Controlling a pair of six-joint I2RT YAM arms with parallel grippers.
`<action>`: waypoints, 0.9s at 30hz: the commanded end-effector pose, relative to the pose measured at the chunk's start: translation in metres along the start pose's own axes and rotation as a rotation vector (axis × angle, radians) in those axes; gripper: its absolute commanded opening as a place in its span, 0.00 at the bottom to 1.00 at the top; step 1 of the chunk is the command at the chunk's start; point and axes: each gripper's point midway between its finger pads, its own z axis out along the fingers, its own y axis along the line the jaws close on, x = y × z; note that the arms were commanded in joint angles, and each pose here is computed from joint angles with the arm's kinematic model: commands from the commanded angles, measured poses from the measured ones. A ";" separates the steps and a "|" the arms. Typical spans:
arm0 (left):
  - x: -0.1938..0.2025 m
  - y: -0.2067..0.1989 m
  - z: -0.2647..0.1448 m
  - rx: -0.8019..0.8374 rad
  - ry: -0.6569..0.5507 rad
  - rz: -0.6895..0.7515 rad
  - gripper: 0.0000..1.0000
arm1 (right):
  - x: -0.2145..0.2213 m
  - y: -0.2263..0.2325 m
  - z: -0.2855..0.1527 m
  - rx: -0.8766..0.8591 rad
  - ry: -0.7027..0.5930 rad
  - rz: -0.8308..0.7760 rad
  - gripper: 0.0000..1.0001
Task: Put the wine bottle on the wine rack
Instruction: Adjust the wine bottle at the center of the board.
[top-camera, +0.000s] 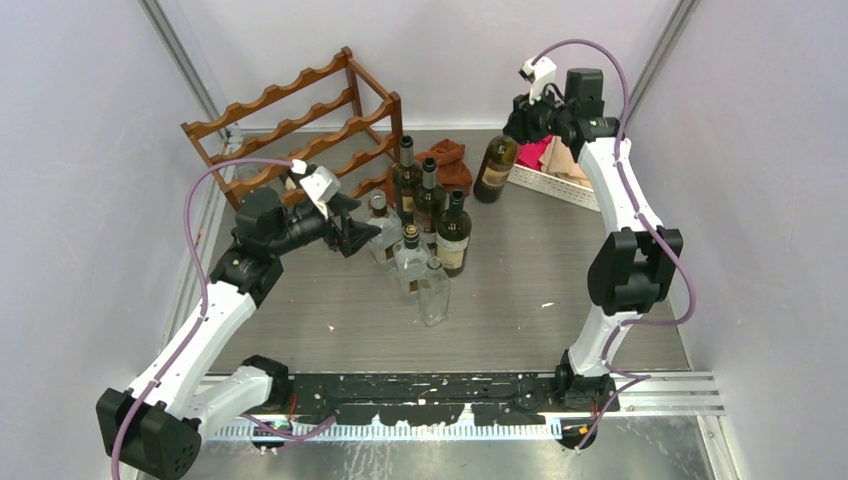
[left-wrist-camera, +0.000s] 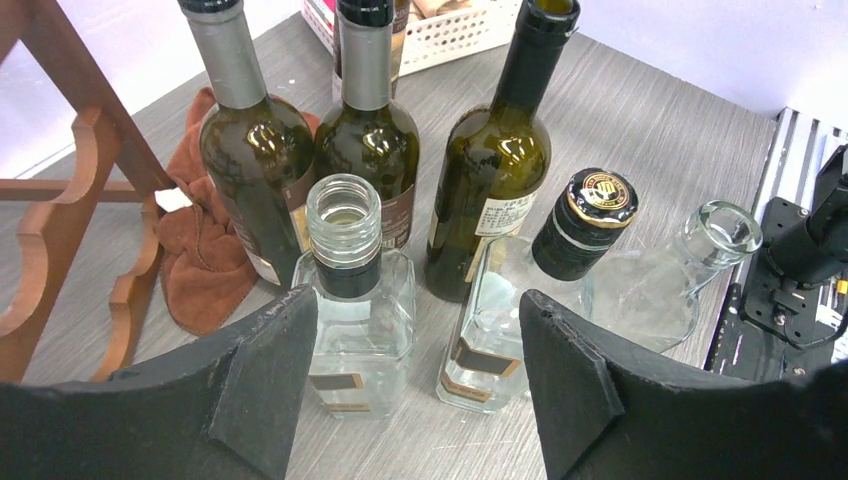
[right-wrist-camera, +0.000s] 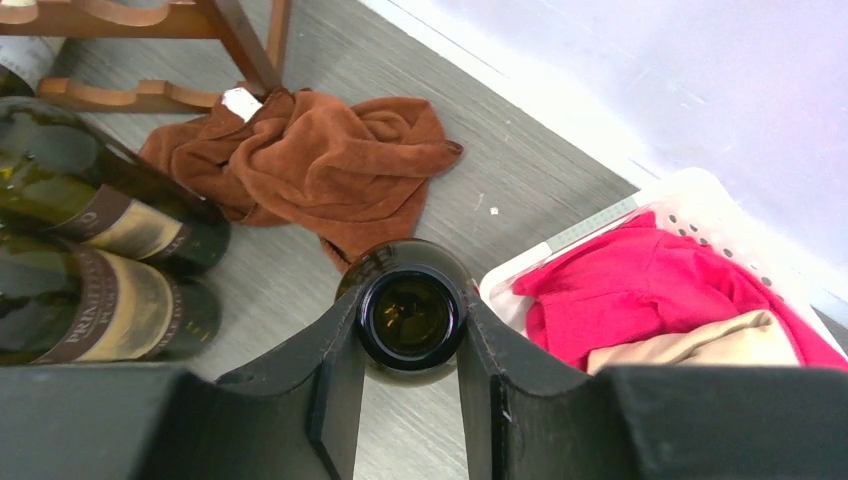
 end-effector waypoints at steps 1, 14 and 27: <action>-0.027 -0.001 -0.008 -0.023 -0.087 0.046 0.74 | -0.049 -0.010 -0.011 0.023 -0.097 -0.051 0.15; -0.028 0.002 -0.006 -0.029 -0.083 0.051 0.74 | -0.045 0.013 -0.002 -0.049 -0.033 -0.098 0.44; -0.031 0.001 -0.006 -0.021 -0.080 0.049 0.73 | -0.049 0.025 -0.018 -0.039 -0.030 -0.140 0.60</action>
